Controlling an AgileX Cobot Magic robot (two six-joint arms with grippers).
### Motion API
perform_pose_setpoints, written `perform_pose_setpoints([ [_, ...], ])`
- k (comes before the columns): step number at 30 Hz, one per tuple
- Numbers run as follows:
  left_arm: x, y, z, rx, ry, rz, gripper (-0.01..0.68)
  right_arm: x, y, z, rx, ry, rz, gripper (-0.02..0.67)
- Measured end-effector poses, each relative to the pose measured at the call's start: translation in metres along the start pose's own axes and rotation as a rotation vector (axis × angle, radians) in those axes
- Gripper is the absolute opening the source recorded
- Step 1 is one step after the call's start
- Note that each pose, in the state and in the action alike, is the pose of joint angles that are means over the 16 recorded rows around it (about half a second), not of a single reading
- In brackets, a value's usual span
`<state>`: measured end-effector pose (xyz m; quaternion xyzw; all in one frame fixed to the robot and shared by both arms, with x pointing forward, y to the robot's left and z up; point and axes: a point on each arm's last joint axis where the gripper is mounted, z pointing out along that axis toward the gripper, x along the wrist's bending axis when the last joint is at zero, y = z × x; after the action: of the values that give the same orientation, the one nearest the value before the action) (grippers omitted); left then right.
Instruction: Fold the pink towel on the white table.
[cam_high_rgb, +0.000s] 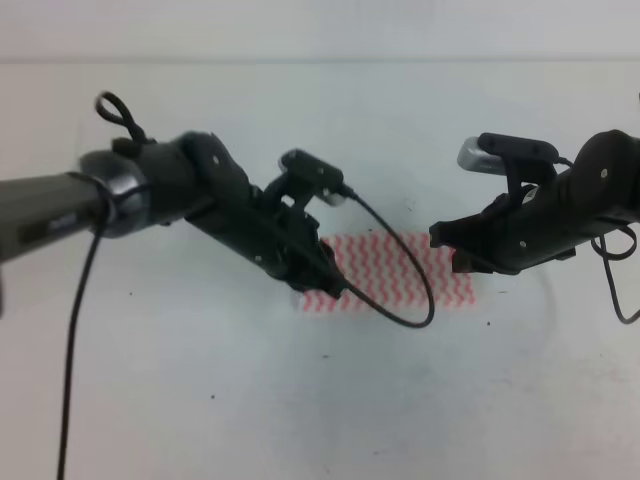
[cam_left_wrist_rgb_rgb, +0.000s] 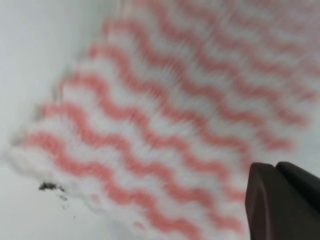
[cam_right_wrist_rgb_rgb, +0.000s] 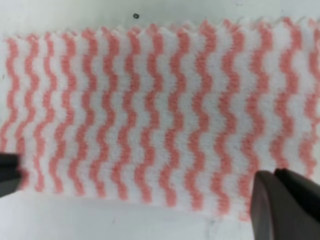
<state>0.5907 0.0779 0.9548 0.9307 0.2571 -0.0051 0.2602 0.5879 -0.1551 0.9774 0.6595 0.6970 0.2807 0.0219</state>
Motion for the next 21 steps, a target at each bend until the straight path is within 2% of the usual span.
perform_pose_setpoints([
  [14,0.0031,-0.0051,0.0009,0.07,0.02,-0.023,-0.005,-0.0001,-0.0006,0.0006,0.007,0.0,0.0,-0.018],
  [21,0.0014,0.0035,-0.0053,0.014,0.013,-0.029,-0.005,-0.0001,-0.0005,0.0006,0.006,0.0,-0.001,-0.018],
])
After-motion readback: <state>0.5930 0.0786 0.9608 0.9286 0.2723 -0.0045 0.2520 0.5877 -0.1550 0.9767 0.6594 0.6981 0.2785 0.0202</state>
